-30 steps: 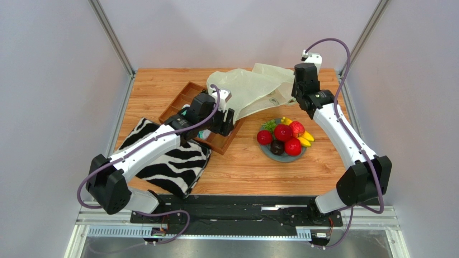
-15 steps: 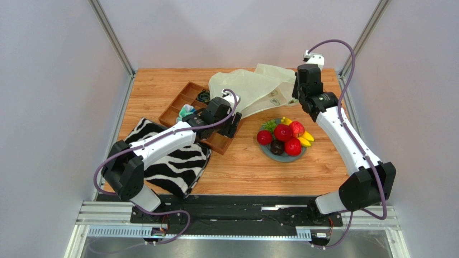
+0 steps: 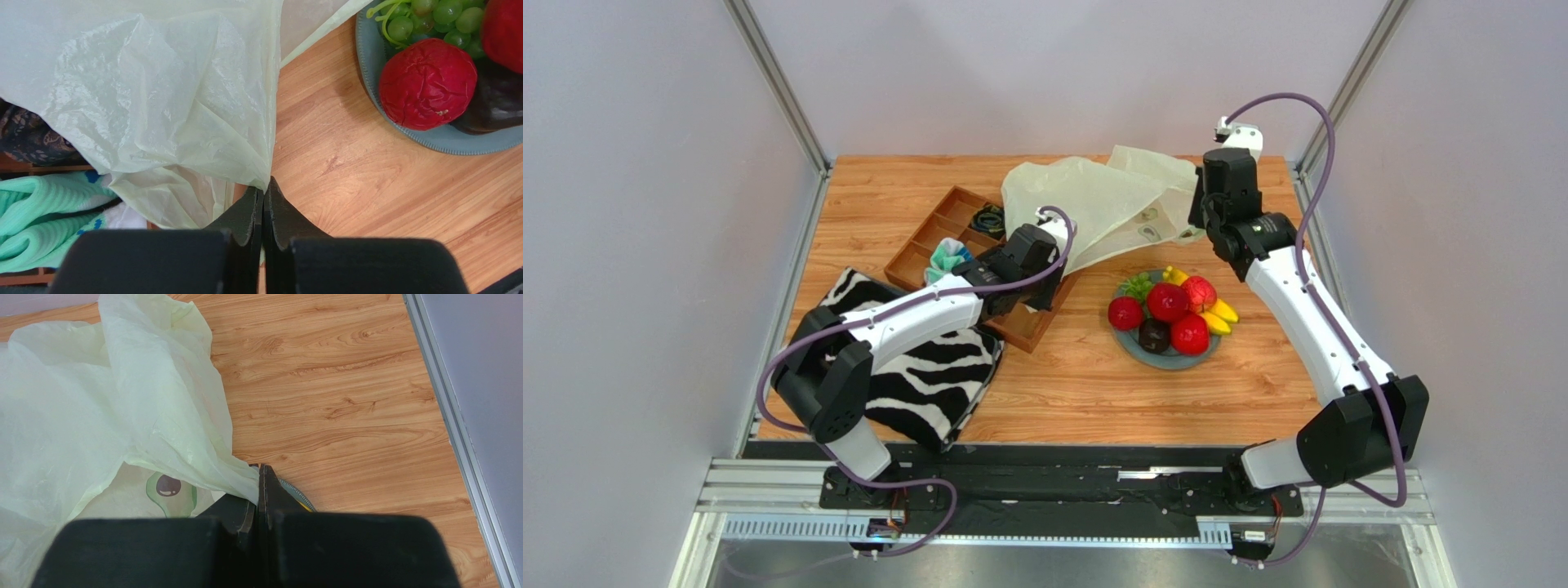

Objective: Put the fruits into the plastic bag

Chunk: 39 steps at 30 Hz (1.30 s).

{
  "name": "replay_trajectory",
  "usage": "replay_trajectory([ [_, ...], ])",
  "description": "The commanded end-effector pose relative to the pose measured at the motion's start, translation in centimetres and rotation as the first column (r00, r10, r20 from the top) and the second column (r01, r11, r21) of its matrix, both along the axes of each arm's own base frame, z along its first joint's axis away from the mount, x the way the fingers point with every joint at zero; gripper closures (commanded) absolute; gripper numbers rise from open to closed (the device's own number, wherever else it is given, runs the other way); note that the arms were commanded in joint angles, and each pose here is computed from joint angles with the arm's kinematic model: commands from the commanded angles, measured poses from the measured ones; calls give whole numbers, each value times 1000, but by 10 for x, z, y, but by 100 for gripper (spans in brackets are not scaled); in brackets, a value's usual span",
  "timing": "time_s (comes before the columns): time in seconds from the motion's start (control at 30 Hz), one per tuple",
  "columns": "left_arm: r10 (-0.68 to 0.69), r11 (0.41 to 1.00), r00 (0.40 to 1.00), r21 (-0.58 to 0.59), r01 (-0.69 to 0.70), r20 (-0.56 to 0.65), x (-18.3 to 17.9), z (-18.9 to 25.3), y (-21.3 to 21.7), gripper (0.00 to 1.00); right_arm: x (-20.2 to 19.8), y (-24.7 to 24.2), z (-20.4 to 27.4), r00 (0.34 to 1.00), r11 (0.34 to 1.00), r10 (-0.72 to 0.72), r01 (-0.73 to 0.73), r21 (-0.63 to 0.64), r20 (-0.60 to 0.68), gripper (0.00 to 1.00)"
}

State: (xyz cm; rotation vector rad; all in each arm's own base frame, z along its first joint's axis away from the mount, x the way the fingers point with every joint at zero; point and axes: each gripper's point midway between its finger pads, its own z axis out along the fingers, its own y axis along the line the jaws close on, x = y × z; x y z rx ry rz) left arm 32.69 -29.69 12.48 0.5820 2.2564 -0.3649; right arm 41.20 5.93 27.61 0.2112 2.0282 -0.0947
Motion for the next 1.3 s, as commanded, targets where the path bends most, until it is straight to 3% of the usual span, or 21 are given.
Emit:
replay_trajectory([
  [0.0,-7,996,991,-86,19,137,11,76,-6,100,-5,-4,18,998,1000,8,-8,-2,56,100],
  [0.07,-21,995,984,-91,38,178,11,100,-4,100,-6,-4,19,998,1000,12,-12,-2,67,100],
  [0.23,-29,967,977,-243,81,212,15,156,11,100,-9,-3,20,997,1000,21,-21,4,74,100],
  [0.4,-82,916,978,-372,149,189,25,172,19,100,-11,0,18,996,999,43,-44,14,81,99],
  [0.5,-150,885,977,-419,202,154,24,173,14,100,-8,5,14,996,998,62,-63,15,60,94],
  [0.6,-152,882,978,-428,198,140,29,169,17,100,-6,9,8,996,996,83,-83,16,32,85],
  [0.83,-128,857,986,-489,165,109,36,166,31,100,-8,15,7,994,994,104,-105,43,26,36],
  [0.93,-116,853,987,-498,156,109,40,167,38,100,-11,14,4,994,993,107,-108,44,10,24],
  [1.1,-88,855,991,-503,128,102,47,165,50,100,-32,25,9,988,981,153,-155,117,26,17],
  [1.27,-72,854,993,-509,108,91,53,162,57,100,-67,44,41,960,944,244,-267,195,137,11],
])
